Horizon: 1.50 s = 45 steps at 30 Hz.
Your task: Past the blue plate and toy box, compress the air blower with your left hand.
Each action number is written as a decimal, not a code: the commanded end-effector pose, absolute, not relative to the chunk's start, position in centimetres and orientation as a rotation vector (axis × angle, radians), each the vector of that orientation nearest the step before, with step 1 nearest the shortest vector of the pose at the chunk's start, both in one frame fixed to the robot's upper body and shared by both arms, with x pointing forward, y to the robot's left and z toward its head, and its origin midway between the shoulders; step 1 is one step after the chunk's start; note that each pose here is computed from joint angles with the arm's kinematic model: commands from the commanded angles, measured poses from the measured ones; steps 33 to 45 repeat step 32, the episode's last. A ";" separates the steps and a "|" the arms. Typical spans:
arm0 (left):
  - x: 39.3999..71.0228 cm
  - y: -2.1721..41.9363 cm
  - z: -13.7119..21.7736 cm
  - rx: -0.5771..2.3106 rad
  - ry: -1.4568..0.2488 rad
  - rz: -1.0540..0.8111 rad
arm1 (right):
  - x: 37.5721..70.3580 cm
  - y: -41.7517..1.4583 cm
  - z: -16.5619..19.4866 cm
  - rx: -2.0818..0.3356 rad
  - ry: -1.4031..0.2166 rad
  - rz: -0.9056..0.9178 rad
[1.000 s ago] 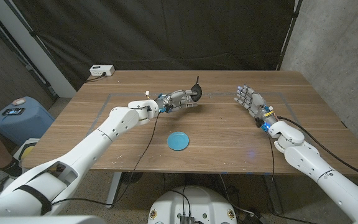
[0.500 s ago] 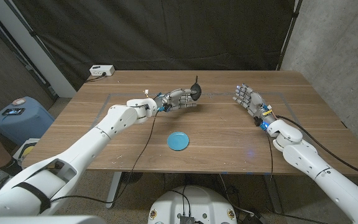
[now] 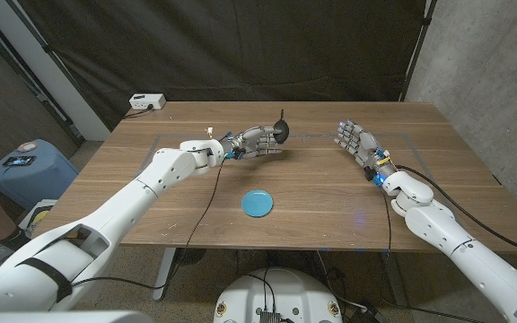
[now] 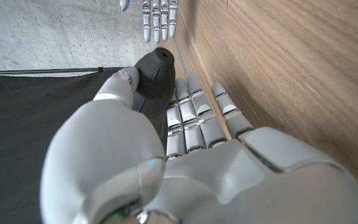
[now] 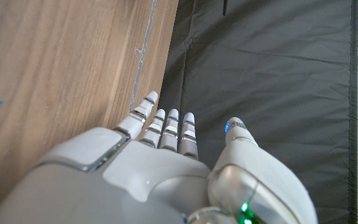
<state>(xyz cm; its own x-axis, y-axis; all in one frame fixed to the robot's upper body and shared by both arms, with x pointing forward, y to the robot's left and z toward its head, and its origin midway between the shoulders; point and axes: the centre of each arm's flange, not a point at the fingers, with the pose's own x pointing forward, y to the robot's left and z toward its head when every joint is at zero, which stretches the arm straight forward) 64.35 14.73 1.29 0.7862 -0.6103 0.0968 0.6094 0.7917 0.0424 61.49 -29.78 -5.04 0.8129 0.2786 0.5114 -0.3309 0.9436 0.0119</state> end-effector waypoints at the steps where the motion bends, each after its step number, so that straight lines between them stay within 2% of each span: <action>1: 64.8 15.0 1.6 0.029 -0.102 -0.675 | 61.7 -29.3 -5.0 0.108 -0.533 0.320; 45: 64.4 13.9 1.4 0.029 -0.112 -0.677 | 61.5 -30.5 -5.0 0.112 -0.545 0.316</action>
